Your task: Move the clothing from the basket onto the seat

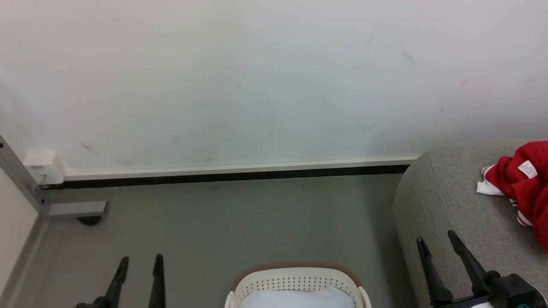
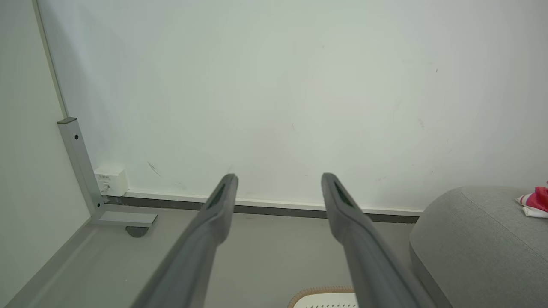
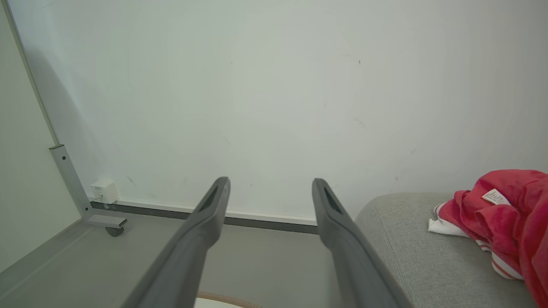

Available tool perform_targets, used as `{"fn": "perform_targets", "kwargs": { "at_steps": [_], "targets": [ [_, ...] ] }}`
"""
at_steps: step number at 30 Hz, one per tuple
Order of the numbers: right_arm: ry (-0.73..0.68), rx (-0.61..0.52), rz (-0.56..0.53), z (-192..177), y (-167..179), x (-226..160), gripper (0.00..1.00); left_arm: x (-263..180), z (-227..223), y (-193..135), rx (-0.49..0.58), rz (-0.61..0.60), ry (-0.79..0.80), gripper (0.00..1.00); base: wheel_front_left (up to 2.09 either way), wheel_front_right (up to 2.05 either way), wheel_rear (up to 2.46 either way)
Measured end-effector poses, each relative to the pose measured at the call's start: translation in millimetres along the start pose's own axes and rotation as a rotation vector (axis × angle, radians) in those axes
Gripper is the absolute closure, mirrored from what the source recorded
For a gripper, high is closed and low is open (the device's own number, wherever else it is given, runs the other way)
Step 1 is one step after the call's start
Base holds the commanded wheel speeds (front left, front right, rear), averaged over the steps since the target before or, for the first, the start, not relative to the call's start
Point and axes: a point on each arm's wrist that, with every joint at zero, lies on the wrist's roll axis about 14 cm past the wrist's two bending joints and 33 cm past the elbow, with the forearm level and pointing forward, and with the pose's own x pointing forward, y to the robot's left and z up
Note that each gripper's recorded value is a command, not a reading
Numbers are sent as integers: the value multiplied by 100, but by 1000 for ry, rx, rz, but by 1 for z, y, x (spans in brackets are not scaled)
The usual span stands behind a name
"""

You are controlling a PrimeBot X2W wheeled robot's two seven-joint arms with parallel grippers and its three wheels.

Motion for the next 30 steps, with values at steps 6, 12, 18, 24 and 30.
{"fn": "perform_targets", "kwargs": {
  "at_steps": [6,12,18,24,30],
  "targets": [
    [1,1,-1,0,0,0,100,0,-2,-1,-2,-7,8,100,0,0,0],
    [65,44,-24,-20,-2,-9,100,-7,-24,0,-41,12,84,100,0,0,0],
    [70,155,-71,-21,-10,-9,100,-6,-27,7,-154,51,106,100,0,0,0],
    [73,260,-111,-22,-17,-8,100,-4,-28,11,-262,80,112,100,0,0,0],
    [71,351,-146,-22,-24,-7,100,-1,-29,13,-366,101,116,100,0,0,0]
  ]
}}
